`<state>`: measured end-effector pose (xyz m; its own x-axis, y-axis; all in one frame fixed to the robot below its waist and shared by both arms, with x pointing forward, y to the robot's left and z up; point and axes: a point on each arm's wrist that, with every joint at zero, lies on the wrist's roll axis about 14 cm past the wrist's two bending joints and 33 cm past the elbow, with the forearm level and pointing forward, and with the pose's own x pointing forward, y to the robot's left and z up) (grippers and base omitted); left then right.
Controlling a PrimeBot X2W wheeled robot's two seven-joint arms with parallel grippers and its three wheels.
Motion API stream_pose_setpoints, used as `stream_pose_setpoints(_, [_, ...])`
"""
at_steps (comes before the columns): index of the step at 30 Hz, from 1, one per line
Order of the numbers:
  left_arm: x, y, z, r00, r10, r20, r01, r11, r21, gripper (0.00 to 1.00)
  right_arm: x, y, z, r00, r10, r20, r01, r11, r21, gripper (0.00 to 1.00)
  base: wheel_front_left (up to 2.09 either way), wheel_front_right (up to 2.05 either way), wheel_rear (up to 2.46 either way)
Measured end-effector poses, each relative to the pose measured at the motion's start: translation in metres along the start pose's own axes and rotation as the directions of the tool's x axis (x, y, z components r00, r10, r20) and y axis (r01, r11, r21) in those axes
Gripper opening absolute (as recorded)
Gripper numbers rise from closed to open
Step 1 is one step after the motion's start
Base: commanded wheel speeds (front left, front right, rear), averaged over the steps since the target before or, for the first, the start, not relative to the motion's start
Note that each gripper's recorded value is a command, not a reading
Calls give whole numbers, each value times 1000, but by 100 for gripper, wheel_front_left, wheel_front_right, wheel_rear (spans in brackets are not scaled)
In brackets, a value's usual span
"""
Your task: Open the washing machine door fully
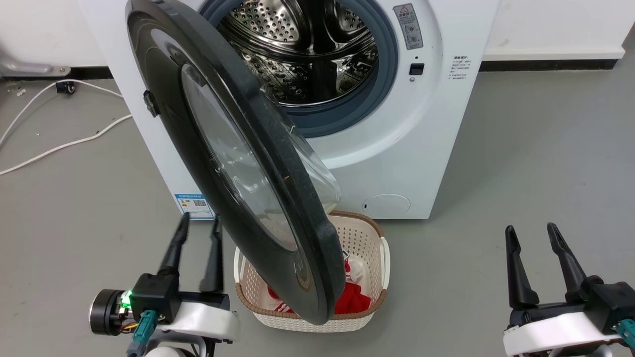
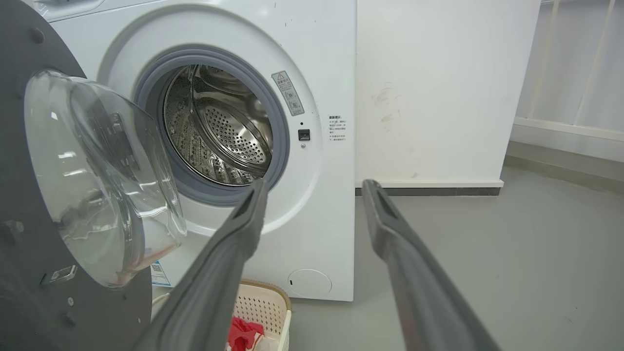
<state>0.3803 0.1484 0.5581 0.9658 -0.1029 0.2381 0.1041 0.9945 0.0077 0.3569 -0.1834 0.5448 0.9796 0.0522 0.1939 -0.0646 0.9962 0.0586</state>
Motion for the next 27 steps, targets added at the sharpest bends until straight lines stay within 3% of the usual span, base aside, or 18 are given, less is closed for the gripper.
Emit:
stream_pose_setpoints(9, [6,1,28,996,0,90,0,1000,3,0,3,0,-3,1000,-1,-5,1,1000,10,100,0,0,0])
stream_pose_setpoints(14, [13,4,87,962,8,273,-15,1000,24,0,4,-1,-4,1000,-4,-5,4,1000,19,100,0,0,0])
stream_pose_setpoints(19, [6,1,163,868,-11,496,-26,997,68,0,5,-1,-6,1000,-5,-8,5,1000,25,100,0,0,0])
stream_pose_setpoints(22, [-8,-10,210,777,-54,627,-4,996,91,0,5,-1,-6,1000,-6,-10,7,1000,27,100,0,0,0])
stream_pose_setpoints(27, [-22,-48,237,695,-172,698,141,985,101,0,5,-3,-7,1000,-11,-13,11,1000,28,100,0,0,0])
